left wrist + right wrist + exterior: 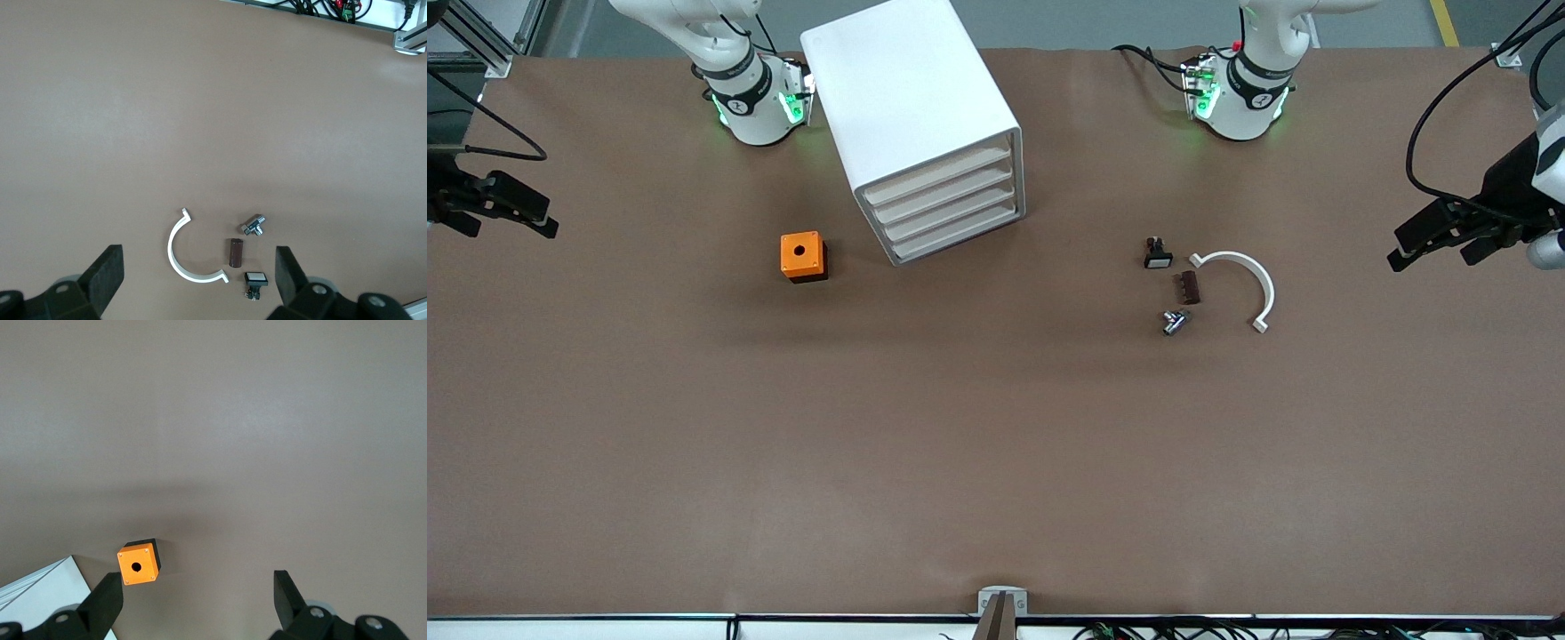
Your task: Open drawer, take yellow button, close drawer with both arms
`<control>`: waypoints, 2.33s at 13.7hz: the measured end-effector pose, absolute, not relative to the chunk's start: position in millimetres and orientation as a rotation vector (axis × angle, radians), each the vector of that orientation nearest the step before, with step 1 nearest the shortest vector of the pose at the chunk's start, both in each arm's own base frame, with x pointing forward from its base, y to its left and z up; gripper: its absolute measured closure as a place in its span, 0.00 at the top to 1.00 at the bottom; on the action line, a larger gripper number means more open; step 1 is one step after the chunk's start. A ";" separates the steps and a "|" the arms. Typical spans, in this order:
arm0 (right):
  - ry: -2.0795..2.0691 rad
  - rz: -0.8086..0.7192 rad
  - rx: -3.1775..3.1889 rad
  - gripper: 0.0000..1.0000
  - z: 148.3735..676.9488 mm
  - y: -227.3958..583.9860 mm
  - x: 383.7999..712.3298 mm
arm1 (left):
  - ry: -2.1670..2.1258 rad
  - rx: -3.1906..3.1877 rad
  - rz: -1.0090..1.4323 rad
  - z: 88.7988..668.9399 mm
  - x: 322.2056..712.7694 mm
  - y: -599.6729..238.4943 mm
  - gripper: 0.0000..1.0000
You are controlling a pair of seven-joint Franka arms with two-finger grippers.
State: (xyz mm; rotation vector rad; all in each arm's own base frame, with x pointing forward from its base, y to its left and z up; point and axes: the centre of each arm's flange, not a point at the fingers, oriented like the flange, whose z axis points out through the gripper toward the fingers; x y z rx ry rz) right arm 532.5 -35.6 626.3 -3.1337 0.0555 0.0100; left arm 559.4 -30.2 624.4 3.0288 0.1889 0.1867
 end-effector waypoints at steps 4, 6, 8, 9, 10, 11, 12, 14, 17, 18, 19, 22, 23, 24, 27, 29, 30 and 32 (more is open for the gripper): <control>0.056 0.010 -3.134 1.00 626.4 -35.8 532.3 | 0.201 3.037 0.101 594.1 572.2 -27.4 1.00; 0.059 0.011 -3.134 1.00 626.2 -36.9 532.2 | 0.196 3.045 0.003 556.1 587.8 -32.6 1.00; 0.061 0.011 -3.134 1.00 626.1 -37.6 532.1 | 0.213 3.049 -0.088 522.1 598.4 -52.3 1.00; 0.061 0.011 -3.134 1.00 626.1 -37.7 532.0 | 0.248 3.050 -0.126 509.3 600.5 -72.5 1.00; 0.062 0.011 -3.134 1.00 626.1 -37.8 531.9 | 0.298 3.050 -0.156 499.6 600.7 -96.4 1.00; 0.062 0.012 -3.134 1.00 626.1 -37.9 531.9 | 0.350 3.046 -0.183 492.1 600.0 -123.2 1.00; 0.062 0.012 -3.134 1.00 626.1 -38.1 531.8 | 0.407 3.029 -0.226 484.5 598.3 -151.6 1.00; 0.063 0.013 -3.134 1.00 626.1 -38.2 531.6 | 0.553 2.958 -0.365 466.4 595.9 -203.9 1.00; 0.063 0.013 -3.134 1.00 626.1 -38.3 531.5 | 0.808 2.823 -0.598 436.4 594.2 -269.3 1.00; 0.063 0.014 -3.134 1.00 626.0 -38.2 531.5 | 0.920 2.756 -0.683 427.5 592.8 -287.4 1.00; 0.063 0.015 -3.134 1.00 625.9 -38.3 531.4 | 1.038 2.677 -0.767 420.1 591.7 -302.3 1.00; 0.063 0.017 -3.133 1.00 625.7 -38.3 531.3 | 1.395 2.412 -1.033 399.1 589.6 -331.4 1.00; 0.063 0.018 -3.133 1.00 625.6 -38.3 531.2 | 1.500 2.335 -1.122 391.3 588.0 -339.3 1.00; 0.063 0.020 -3.133 1.00 625.4 -38.3 531.1 | 1.596 2.277 -1.207 381.8 584.7 -347.9 1.00; 0.063 0.022 -3.133 1.00 625.2 -38.3 531.0 | 1.894 2.135 -1.469 342.1 566.2 -380.3 1.00; 0.063 0.026 -3.133 1.00 625.0 -38.3 530.8 | 2.031 2.051 -1.648 323.4 552.5 -396.2 1.00; 0.063 0.032 -3.133 1.00 624.6 -38.2 530.3 | 2.086 2.011 -1.737 318.2 546.2 -401.0 1.00; 0.063 0.038 -3.133 1.00 624.4 -38.3 529.9 | 2.170 1.941 -1.892 310.4 534.8 -409.1 1.00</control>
